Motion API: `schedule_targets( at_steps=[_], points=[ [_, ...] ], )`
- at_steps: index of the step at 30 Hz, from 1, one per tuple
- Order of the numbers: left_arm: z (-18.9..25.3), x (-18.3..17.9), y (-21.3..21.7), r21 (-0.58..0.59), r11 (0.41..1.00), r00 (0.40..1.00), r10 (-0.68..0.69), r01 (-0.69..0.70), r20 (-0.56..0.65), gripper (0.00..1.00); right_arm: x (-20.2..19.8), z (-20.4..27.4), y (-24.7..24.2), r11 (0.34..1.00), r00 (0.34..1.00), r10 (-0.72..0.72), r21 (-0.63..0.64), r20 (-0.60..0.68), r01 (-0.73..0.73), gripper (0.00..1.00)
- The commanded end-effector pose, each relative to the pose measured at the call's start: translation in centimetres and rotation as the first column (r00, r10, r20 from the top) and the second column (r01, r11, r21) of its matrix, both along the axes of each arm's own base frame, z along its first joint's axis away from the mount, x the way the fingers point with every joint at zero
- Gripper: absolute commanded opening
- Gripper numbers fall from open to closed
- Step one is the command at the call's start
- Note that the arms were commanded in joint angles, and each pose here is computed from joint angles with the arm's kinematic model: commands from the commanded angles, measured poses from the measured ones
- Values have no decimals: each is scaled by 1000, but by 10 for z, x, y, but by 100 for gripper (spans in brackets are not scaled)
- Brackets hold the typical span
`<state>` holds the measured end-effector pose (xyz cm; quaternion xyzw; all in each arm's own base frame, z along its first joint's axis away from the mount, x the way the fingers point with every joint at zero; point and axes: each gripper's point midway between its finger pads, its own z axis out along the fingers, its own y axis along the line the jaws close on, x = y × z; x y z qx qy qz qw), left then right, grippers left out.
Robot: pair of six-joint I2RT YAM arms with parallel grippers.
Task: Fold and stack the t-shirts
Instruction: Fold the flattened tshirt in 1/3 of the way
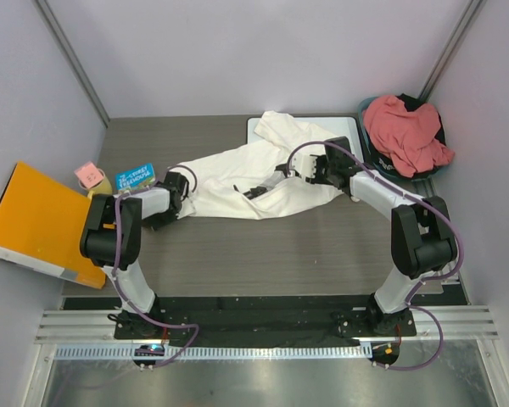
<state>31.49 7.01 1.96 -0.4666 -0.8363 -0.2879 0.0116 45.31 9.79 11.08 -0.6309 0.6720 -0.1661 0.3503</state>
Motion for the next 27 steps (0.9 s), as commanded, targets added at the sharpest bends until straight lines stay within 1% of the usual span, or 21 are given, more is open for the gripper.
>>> schedule_targets(
  at_steps=[1, 12, 17, 21, 27],
  points=[
    [15, 33, 20, 82, 996, 996, 11, -18, 87, 0, 7, 22, 8, 999, 999, 2, 37, 49, -4, 41],
    [17, 56, 34, 142, 987, 985, 50, -74, 166, 0, 6, 18, 8, 999, 999, -5, 33, 37, 4, 41],
    [25, 65, 49, 176, 977, 973, 82, -121, 216, 0, 9, 18, 9, 999, 999, -6, 33, 36, 5, 41],
    [26, 66, 59, 189, 970, 966, 109, -155, 235, 0, 8, 15, 10, 999, 1000, -5, 34, 29, 4, 41],
    [26, 59, 59, 183, 969, 968, 122, -164, 218, 0, 9, 14, 11, 1000, 1000, -6, 30, 26, 5, 41]
  ],
)
